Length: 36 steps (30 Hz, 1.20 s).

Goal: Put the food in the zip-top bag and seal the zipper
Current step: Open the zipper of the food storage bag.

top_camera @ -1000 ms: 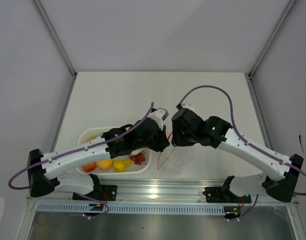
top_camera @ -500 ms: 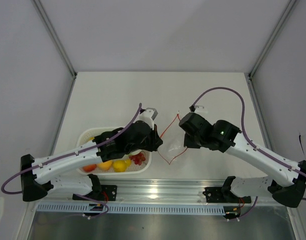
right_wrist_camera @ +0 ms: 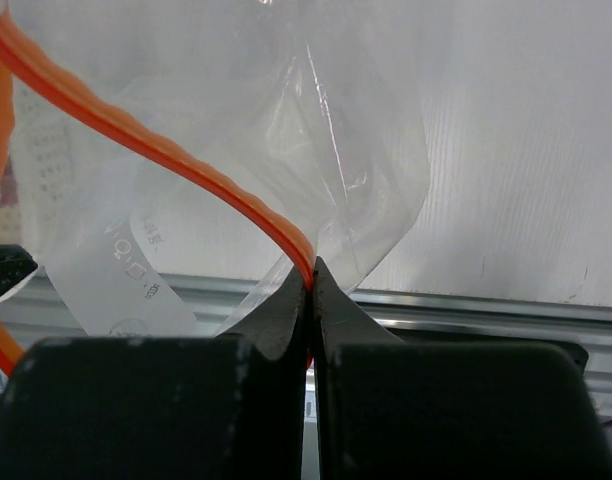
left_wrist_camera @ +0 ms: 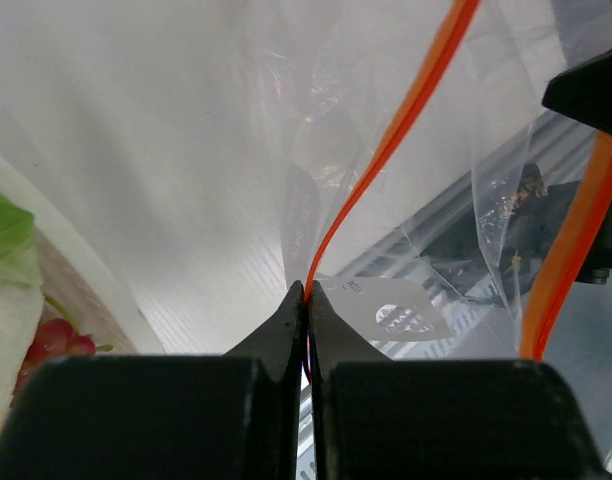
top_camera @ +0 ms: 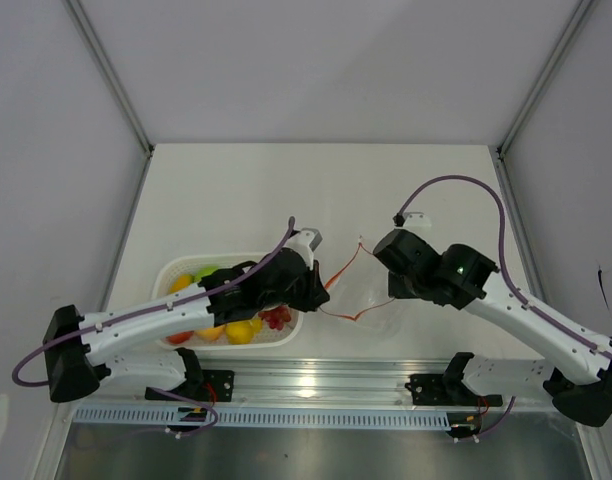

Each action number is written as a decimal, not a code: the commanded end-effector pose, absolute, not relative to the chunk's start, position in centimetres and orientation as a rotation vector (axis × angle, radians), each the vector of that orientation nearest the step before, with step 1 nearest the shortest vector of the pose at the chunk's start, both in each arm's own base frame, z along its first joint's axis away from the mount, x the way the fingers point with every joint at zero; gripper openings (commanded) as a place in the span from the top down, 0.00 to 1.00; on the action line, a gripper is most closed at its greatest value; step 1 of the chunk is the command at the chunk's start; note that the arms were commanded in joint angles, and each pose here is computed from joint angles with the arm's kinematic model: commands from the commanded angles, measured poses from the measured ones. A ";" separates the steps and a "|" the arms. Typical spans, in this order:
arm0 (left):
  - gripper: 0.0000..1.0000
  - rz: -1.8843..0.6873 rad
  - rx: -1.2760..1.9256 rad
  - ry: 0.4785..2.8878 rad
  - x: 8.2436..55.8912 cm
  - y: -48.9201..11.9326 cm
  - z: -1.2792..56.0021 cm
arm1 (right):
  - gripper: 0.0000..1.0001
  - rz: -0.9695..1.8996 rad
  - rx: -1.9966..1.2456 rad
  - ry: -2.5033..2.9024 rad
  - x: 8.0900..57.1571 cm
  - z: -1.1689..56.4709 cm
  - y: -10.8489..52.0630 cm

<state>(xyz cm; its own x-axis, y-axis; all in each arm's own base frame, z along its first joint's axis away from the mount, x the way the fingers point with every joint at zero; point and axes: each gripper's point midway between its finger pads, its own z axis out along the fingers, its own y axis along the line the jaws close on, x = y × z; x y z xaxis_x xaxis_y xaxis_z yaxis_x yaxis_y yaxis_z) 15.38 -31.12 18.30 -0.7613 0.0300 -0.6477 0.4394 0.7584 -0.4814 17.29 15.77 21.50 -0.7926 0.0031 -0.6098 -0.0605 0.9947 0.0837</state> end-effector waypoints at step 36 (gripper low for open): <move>0.00 -0.253 0.322 2.183 18.1 -18.4 14.5 | 1.00 0.207 -0.222 2.471 17.1 19.9 19.9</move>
